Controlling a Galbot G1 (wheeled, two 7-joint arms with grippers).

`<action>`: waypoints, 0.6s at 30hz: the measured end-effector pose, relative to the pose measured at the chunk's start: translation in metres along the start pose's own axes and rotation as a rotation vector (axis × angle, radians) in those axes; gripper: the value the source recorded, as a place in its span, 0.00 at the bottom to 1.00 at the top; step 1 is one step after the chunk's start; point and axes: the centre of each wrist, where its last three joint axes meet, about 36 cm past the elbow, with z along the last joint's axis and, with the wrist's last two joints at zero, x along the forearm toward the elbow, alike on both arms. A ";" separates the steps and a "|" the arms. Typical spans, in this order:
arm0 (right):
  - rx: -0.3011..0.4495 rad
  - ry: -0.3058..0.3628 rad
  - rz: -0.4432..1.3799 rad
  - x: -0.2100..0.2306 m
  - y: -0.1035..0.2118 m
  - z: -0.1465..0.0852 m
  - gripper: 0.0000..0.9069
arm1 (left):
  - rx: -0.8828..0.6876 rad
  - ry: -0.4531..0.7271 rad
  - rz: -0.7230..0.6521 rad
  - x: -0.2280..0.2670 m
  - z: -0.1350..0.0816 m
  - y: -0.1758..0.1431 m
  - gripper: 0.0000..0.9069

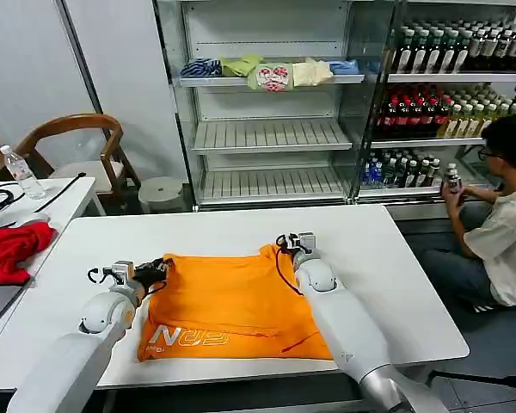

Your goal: Fold and organize the clothes.

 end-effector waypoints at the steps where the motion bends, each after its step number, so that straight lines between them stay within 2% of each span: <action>1: 0.000 0.000 -0.001 0.000 0.000 0.000 0.00 | -0.001 0.001 0.003 0.000 0.000 0.000 0.01; 6: 0.009 -0.010 -0.006 0.001 -0.002 0.002 0.00 | -0.005 -0.001 0.007 -0.002 -0.001 -0.001 0.01; 7: 0.012 -0.015 -0.007 0.001 -0.003 0.002 0.07 | -0.005 -0.001 0.007 -0.002 -0.002 -0.001 0.01; 8: 0.016 -0.019 -0.007 0.002 -0.003 0.002 0.81 | -0.005 -0.002 0.008 -0.003 -0.002 -0.001 0.01; 9: 0.021 -0.023 -0.006 0.003 -0.004 0.002 1.00 | -0.006 -0.002 0.008 -0.003 -0.002 -0.001 0.01; 18: 0.049 -0.018 0.030 0.008 -0.017 0.005 1.00 | -0.004 0.001 0.014 -0.006 -0.001 -0.003 0.01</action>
